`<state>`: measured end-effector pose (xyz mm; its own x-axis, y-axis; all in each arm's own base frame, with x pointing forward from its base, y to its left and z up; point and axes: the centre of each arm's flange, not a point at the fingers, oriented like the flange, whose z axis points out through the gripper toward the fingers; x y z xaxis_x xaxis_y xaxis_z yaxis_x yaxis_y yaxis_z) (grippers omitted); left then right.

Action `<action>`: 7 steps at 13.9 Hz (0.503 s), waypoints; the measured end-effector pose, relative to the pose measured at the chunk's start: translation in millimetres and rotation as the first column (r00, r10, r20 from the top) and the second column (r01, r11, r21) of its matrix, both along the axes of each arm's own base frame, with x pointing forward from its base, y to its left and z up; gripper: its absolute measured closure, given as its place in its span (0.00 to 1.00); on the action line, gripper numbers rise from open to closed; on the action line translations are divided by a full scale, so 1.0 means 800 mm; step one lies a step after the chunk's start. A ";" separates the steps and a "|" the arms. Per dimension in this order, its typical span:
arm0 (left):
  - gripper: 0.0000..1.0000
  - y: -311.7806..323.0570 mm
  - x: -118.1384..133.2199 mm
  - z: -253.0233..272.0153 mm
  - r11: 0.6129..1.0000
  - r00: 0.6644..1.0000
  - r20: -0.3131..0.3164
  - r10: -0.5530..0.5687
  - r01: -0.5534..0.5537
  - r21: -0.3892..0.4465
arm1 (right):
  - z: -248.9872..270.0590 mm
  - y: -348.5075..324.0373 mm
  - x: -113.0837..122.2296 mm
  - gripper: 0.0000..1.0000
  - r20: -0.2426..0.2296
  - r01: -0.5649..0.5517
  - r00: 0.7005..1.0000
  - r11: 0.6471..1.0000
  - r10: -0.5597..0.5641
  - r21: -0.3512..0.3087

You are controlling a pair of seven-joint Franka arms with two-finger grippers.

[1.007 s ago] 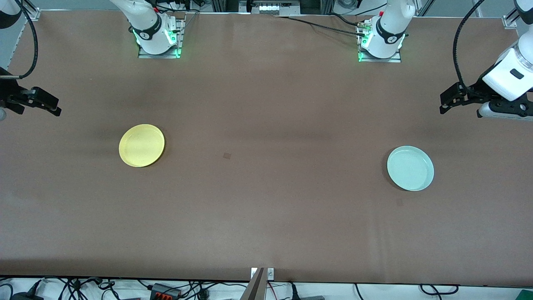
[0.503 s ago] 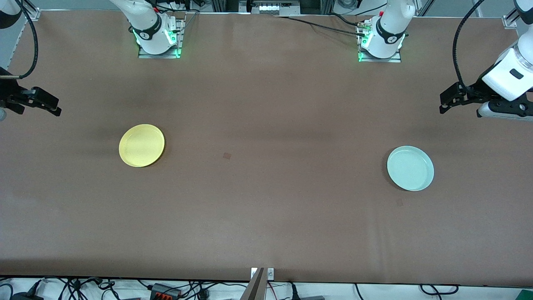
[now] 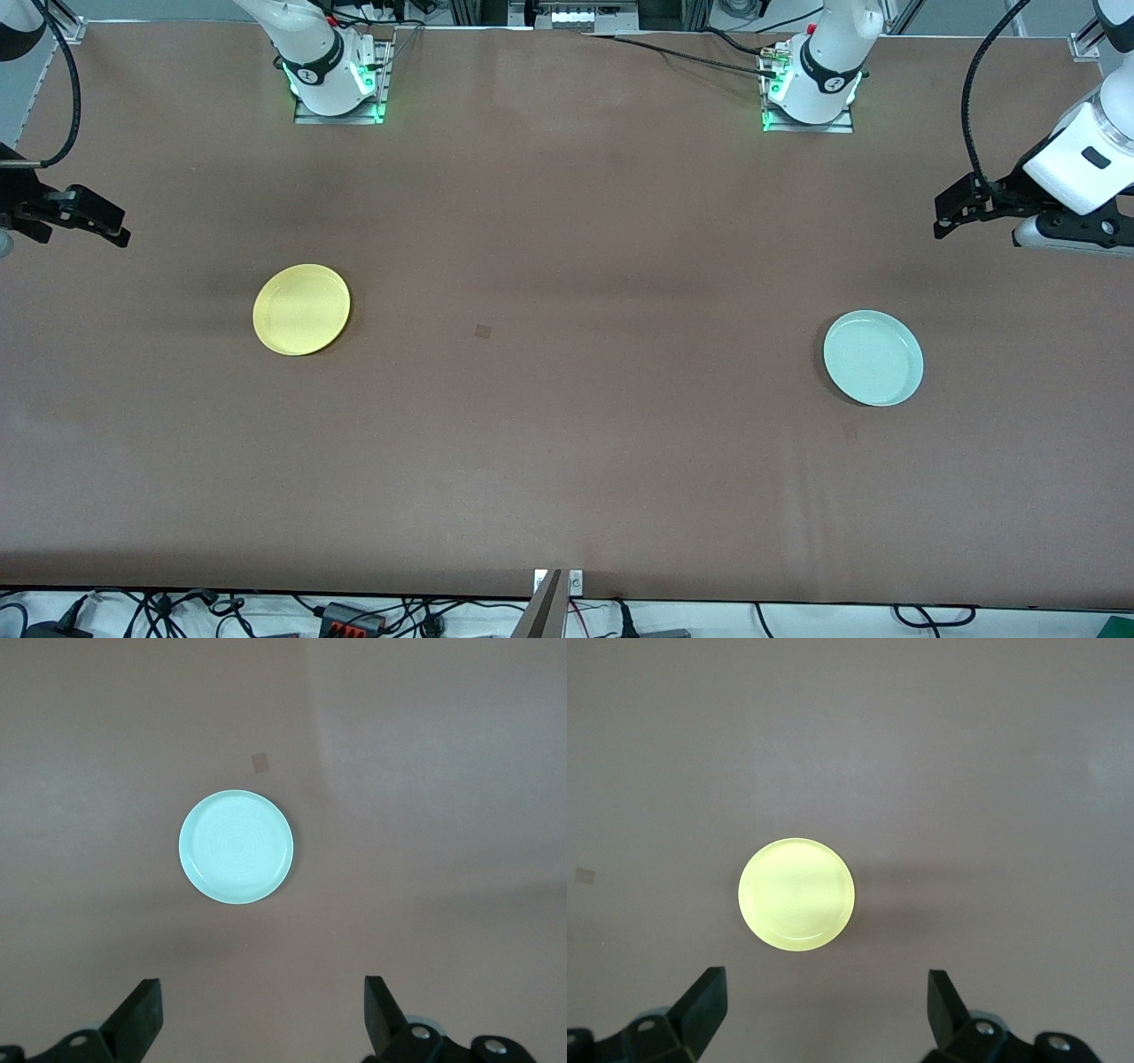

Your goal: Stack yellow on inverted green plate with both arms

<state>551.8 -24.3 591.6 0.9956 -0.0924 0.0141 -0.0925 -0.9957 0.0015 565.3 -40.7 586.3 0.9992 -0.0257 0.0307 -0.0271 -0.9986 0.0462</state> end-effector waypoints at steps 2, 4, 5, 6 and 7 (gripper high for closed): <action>0.00 0.000 0.000 0.000 1.000 1.000 -0.001 0.000 0.000 0.000 | 0.000 0.000 0.000 0.00 0.000 0.000 1.000 1.000 0.000 0.000; 0.00 0.002 0.000 0.000 1.000 1.000 -0.001 0.004 -0.004 0.000 | 0.000 0.000 0.000 0.00 -0.001 0.000 1.000 1.000 0.000 0.000; 0.00 0.004 0.000 0.000 1.000 1.000 0.000 0.008 -0.008 0.000 | 0.000 0.000 0.000 0.00 -0.001 0.000 1.000 1.000 0.000 0.000; 0.00 0.007 0.001 0.001 1.000 1.000 0.001 0.011 -0.011 0.000 | -0.001 0.000 0.000 0.00 -0.001 0.000 1.000 1.000 0.000 0.000; 0.00 0.009 0.004 0.000 1.000 1.000 -0.001 0.014 -0.014 -0.001 | -0.001 0.000 0.000 0.00 -0.001 0.000 1.000 1.000 0.000 0.000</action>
